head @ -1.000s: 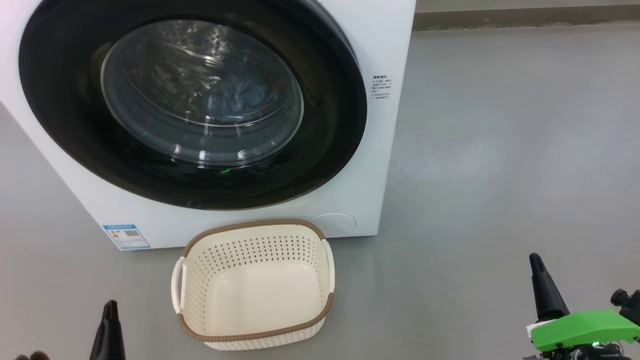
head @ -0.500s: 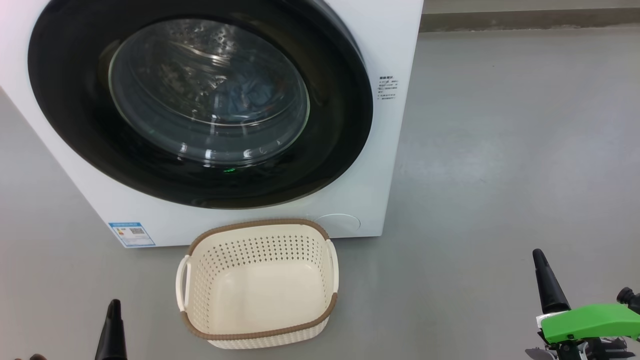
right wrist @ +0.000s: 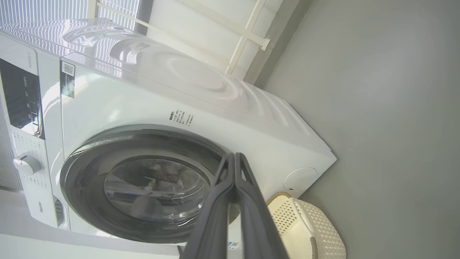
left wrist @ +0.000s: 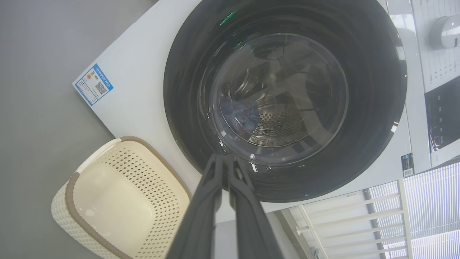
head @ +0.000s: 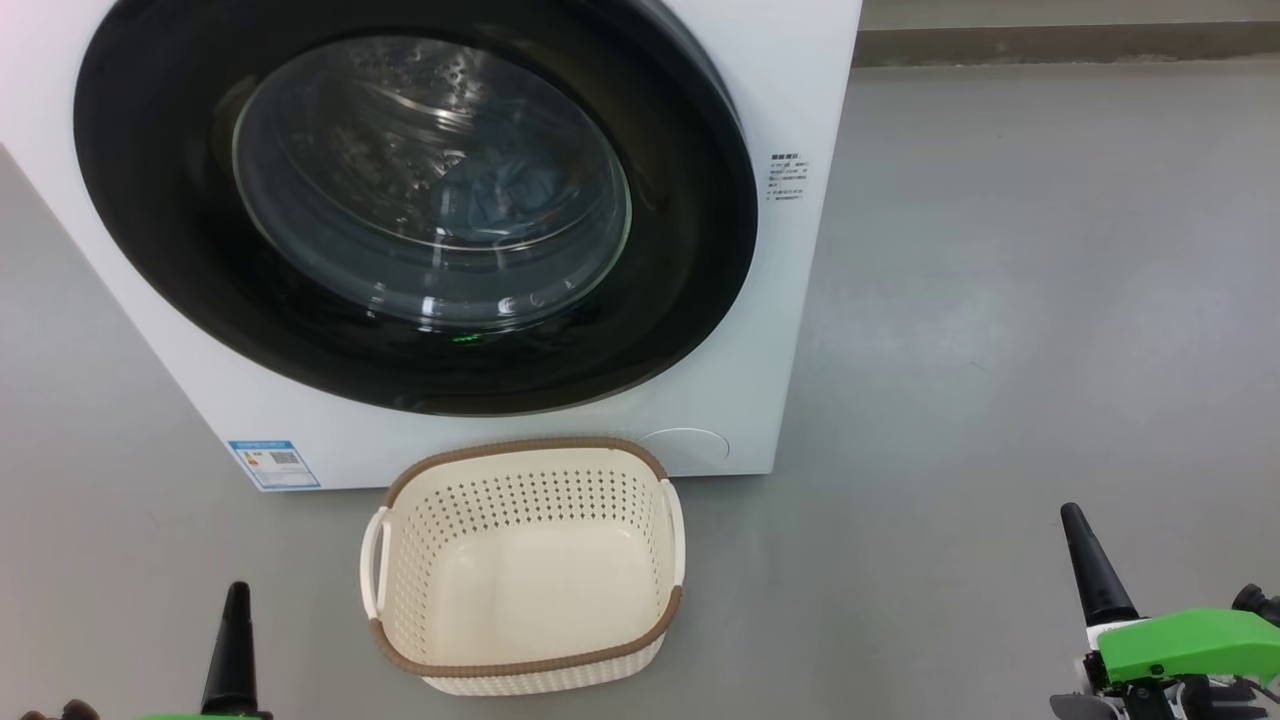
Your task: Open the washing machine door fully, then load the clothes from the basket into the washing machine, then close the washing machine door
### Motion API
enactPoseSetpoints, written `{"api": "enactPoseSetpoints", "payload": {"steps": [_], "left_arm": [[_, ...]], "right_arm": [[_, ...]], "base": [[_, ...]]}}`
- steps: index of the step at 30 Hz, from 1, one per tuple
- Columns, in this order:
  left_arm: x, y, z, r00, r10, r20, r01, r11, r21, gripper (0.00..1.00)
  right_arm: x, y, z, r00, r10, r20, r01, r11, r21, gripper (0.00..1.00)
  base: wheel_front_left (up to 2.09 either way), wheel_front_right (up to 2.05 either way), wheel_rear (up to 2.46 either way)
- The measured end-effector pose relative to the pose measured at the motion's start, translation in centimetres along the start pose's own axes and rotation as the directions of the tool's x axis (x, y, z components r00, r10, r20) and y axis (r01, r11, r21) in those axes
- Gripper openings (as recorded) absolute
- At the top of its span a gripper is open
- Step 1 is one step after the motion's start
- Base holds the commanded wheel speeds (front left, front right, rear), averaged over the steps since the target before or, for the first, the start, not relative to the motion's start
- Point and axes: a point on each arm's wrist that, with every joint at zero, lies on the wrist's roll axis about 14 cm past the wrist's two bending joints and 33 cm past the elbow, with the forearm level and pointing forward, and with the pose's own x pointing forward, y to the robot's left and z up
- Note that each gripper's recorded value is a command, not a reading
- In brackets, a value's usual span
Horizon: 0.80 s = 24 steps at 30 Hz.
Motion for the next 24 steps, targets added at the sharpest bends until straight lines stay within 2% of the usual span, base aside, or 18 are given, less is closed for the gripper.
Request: {"api": "enactPoseSetpoints", "payload": {"steps": [10, 24], "left_arm": [[-0.1, -0.2, -0.3, 1.000, -0.006, -0.007, 0.005, 0.993, -0.119, 0.00], [-0.2, -0.7, -0.2, 1.000, -0.027, -0.011, 0.023, 0.963, -0.267, 0.00]], "right_arm": [[0.6, 0.6, 0.2, 1.000, 0.016, -0.002, -0.016, 0.994, 0.107, 0.00], [1.1, 1.1, -0.2, 0.999, 0.033, -0.023, -0.027, 0.971, 0.236, 0.00]], "base": [[0.00, 0.00, 0.00], [0.00, 0.00, 0.00]]}}
